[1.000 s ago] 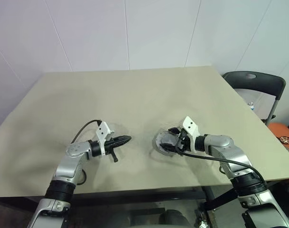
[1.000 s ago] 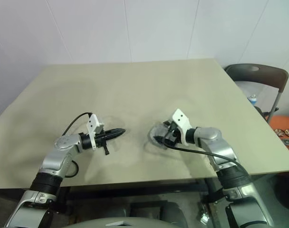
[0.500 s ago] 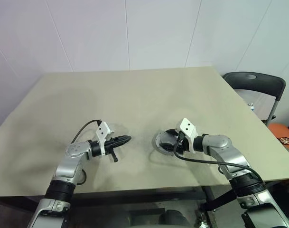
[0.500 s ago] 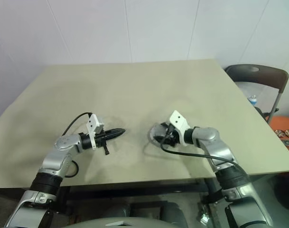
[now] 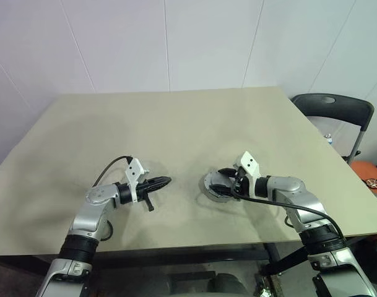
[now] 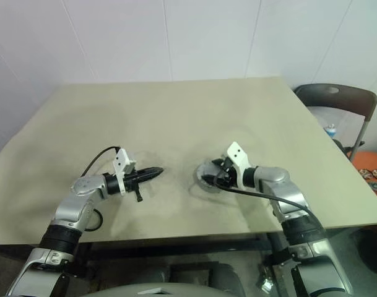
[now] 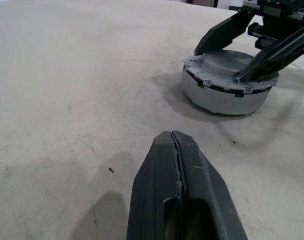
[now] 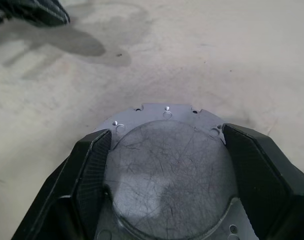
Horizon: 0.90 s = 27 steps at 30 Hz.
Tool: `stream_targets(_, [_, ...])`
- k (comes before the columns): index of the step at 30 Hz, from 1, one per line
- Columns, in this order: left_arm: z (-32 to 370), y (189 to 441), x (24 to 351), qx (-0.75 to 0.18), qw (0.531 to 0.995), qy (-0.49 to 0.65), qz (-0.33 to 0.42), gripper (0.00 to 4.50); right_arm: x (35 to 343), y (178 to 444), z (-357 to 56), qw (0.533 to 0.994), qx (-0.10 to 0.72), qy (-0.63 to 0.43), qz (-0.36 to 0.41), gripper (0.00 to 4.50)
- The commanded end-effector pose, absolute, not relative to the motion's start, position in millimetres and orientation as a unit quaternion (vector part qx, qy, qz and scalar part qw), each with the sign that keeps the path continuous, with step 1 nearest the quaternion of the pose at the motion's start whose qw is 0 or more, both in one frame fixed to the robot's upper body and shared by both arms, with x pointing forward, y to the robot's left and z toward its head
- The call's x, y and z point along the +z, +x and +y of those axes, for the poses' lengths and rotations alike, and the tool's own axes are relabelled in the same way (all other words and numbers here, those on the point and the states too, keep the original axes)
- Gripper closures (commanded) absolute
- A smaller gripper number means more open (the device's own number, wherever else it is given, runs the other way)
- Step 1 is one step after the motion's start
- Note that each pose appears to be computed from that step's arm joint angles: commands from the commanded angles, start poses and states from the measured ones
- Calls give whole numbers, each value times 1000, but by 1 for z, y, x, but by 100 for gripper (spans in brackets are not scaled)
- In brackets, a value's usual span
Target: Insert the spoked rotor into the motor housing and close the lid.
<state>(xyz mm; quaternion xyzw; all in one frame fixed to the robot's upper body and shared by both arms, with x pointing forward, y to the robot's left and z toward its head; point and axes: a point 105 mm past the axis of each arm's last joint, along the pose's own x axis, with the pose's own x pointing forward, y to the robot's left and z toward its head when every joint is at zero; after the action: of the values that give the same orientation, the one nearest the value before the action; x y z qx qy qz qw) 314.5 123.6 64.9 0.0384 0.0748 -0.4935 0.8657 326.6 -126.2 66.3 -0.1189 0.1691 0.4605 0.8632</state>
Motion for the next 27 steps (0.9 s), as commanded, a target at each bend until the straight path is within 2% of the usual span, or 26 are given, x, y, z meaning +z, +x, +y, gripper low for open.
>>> stream_targets(1, [122,317,78,-498,864,48,51,450,72,333,-127,874,442,-133,149,129])
stream_targets(10, [120,315,77,-500,863,46,51,450,69,336,-134,874,429,-158,165,129])
stream_targets(13, [120,315,77,-500,863,46,52,450,60,331,-139,861,434,-167,207,129])
stream_targets(24, [114,315,78,-507,859,42,50,450,50,308,-138,832,472,-117,266,129])
stream_targets(27, [113,315,78,-509,859,41,50,450,48,309,-141,839,466,-96,263,129])
